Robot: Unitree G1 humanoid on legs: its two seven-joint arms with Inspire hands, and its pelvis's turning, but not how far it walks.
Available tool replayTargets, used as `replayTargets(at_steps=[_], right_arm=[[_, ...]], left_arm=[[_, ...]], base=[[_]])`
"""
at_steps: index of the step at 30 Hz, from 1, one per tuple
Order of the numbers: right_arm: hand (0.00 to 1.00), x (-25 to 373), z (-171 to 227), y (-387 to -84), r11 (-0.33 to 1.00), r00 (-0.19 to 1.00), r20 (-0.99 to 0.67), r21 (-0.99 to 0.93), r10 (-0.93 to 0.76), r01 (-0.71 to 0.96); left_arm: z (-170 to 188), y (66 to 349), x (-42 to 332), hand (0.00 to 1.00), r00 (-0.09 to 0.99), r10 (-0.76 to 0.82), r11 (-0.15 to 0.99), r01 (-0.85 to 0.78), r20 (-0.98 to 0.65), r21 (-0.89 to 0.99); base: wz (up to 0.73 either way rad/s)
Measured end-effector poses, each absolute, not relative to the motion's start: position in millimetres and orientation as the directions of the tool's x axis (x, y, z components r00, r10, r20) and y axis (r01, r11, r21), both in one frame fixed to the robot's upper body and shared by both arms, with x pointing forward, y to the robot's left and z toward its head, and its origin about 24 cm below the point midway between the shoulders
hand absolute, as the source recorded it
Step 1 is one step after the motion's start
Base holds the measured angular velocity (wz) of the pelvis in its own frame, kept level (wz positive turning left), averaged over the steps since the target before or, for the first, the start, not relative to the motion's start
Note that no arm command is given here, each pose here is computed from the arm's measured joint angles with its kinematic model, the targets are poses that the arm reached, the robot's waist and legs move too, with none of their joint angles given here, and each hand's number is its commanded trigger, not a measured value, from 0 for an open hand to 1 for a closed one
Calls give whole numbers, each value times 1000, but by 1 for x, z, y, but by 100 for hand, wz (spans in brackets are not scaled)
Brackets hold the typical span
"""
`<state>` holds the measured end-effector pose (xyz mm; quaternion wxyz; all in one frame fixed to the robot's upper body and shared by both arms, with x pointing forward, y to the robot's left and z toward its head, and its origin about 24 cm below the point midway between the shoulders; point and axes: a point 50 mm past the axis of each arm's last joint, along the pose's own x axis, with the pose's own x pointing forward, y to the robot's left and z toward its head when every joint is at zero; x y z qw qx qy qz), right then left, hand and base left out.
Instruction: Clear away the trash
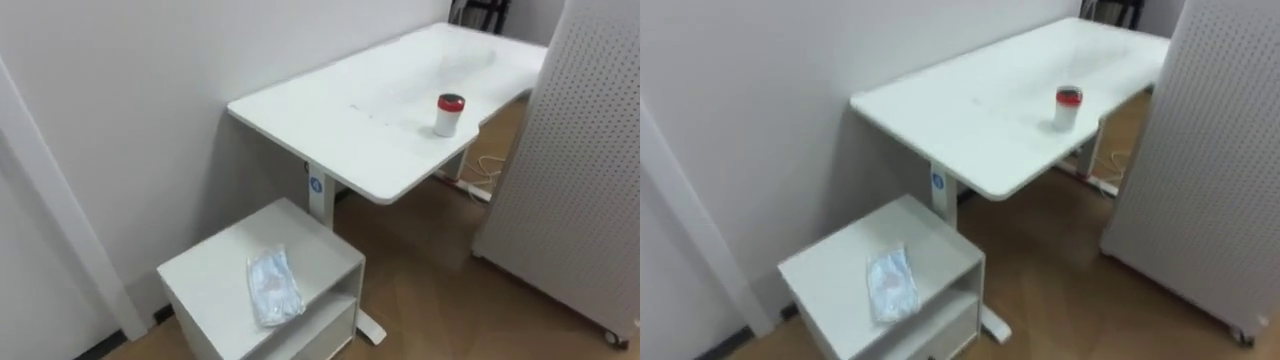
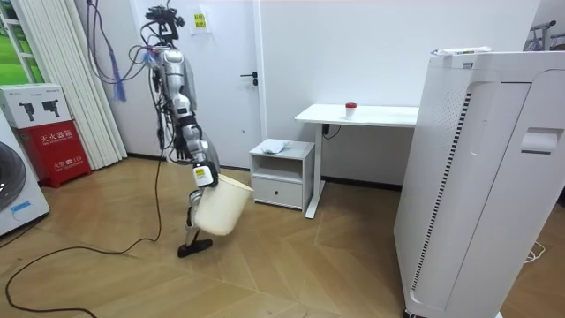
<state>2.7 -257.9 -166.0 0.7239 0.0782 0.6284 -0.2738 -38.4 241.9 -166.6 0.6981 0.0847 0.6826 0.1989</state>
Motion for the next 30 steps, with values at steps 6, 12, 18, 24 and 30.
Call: replayTargets(at_steps=[6, 12, 18, 24, 30], right_arm=[[100, 21, -164, -260, 830, 104, -930, -260, -352, 493], [100, 52, -161, -256, 847, 200, -914, -221, -352, 483], [100, 52, -161, -254, 860, 253, -894, -226, -370, 457], [100, 62, -162, -246, 912, 325, -889, -199, -322, 359], [100, 73, -163, -240, 943, 358, -899, -147, -254, 300]], left_arm=[[-167, 247, -9, 0, 91, 411, 906, -149, -907, 396], [-158, 258, 47, 0, 274, 500, 865, -111, -822, 489], [-153, 246, 77, 0, 417, 483, 863, -76, -770, 500], [-141, 247, 97, 0, 539, 505, 834, -105, -674, 542], [-116, 243, 147, 0, 714, 494, 791, -132, -497, 597]], base=[[-6], [9], [18], [14], [2]])
